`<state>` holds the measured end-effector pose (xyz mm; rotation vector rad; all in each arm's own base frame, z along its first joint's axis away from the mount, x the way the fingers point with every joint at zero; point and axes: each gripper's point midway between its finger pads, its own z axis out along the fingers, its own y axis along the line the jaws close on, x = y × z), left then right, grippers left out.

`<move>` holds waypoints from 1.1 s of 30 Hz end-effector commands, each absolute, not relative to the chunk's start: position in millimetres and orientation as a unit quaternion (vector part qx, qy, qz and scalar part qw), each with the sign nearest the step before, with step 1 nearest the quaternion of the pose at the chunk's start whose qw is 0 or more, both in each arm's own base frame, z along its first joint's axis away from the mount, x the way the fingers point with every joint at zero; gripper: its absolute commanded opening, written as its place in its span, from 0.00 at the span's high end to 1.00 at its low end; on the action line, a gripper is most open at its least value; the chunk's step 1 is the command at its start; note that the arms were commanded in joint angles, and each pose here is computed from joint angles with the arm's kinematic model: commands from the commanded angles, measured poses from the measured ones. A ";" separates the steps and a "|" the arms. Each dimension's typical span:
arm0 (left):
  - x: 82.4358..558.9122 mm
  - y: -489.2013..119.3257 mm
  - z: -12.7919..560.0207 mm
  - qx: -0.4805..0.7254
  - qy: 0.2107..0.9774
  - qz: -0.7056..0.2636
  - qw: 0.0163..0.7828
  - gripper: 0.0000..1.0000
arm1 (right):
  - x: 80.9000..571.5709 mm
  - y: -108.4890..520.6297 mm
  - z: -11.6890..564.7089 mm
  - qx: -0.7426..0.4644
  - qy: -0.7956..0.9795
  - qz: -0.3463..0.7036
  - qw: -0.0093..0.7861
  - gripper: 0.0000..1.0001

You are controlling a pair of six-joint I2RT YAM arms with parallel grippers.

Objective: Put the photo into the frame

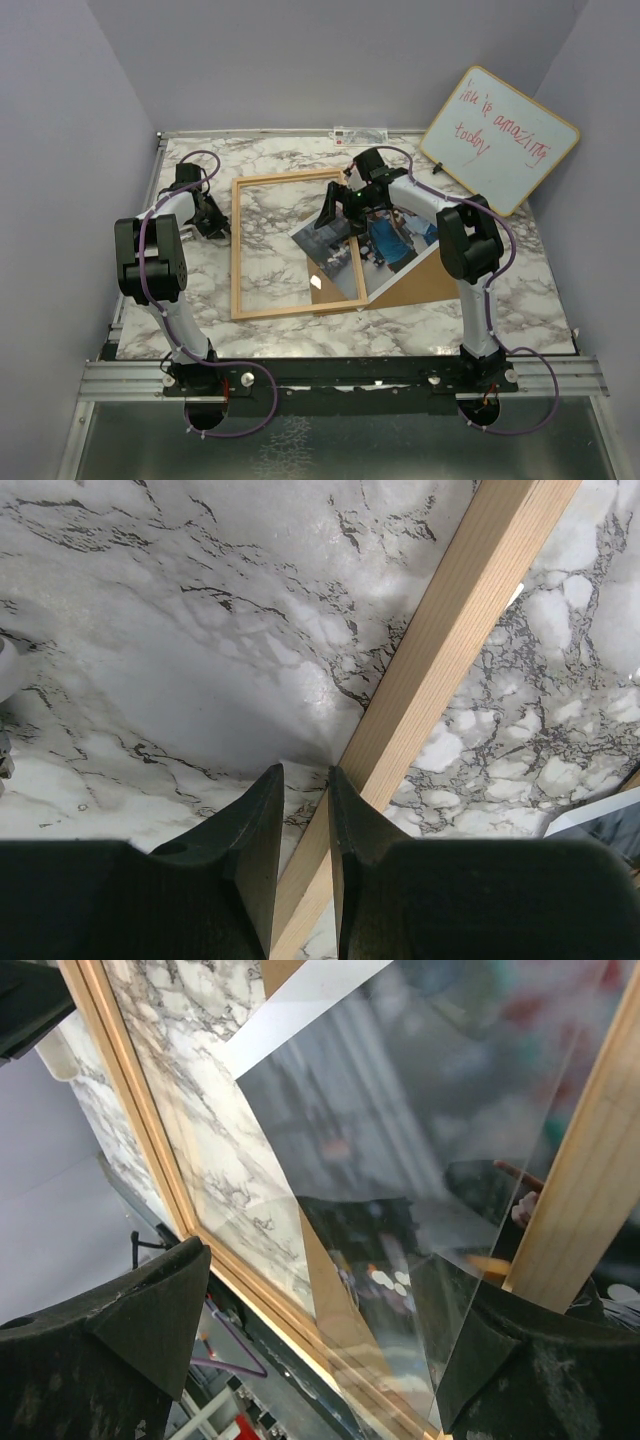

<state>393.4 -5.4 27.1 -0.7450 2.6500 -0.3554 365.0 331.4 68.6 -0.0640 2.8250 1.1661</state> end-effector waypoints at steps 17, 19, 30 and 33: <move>392.7 0.3 22.8 -0.264 0.942 -0.107 0.175 0.74 | 376.0 293.8 75.8 0.018 0.957 0.270 0.102 0.17; 392.7 0.7 23.3 -0.264 0.943 -0.107 0.175 0.74 | 377.3 289.3 76.9 0.018 0.960 0.258 0.109 0.18; 394.1 2.1 26.7 -0.265 0.942 -0.103 0.178 0.73 | 379.9 276.1 96.8 0.011 0.963 0.230 0.139 0.26; 394.3 2.2 27.1 -0.265 0.942 -0.103 0.178 0.73 | 380.0 273.4 96.5 0.009 0.964 0.225 0.143 0.29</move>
